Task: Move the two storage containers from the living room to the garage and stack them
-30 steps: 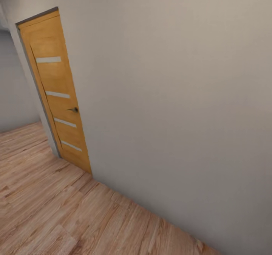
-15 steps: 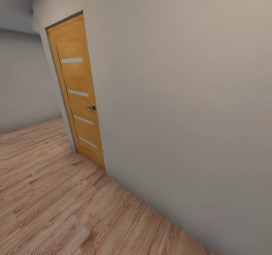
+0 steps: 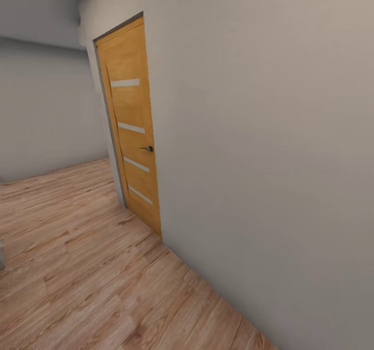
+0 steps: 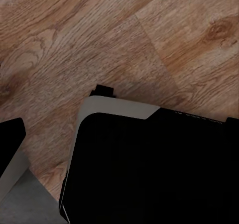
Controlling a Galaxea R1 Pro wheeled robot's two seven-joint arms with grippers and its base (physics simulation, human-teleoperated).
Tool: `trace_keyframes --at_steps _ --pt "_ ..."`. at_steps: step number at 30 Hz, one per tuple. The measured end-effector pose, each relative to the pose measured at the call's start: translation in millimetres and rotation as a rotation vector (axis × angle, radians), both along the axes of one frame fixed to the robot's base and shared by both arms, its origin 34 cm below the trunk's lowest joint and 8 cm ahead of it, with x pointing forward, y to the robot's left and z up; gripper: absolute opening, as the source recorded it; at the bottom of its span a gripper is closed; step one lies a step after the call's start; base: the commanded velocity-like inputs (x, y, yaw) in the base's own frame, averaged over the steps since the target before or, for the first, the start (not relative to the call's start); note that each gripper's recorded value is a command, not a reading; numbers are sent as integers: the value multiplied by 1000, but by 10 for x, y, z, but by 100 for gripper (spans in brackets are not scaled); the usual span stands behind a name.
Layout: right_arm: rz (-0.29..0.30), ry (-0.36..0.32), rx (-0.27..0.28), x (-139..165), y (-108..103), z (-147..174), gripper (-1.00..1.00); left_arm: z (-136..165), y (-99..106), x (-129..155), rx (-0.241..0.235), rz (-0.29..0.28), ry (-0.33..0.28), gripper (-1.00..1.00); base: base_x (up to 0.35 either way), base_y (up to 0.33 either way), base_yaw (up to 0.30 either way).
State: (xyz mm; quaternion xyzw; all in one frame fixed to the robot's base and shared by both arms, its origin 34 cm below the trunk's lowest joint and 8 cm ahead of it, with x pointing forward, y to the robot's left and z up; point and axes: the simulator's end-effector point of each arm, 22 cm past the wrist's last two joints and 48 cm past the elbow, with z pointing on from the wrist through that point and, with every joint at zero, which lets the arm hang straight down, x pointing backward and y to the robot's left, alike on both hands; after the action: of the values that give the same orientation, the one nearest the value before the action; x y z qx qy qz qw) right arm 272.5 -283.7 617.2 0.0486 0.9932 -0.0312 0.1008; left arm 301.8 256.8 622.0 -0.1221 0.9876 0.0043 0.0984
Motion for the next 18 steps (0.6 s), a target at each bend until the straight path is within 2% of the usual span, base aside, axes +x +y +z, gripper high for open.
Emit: trace_keyframes --at_steps 18 --pt "2 0 0 0 0 0 100 0 0 0 0 1 0 100 206 0 267"
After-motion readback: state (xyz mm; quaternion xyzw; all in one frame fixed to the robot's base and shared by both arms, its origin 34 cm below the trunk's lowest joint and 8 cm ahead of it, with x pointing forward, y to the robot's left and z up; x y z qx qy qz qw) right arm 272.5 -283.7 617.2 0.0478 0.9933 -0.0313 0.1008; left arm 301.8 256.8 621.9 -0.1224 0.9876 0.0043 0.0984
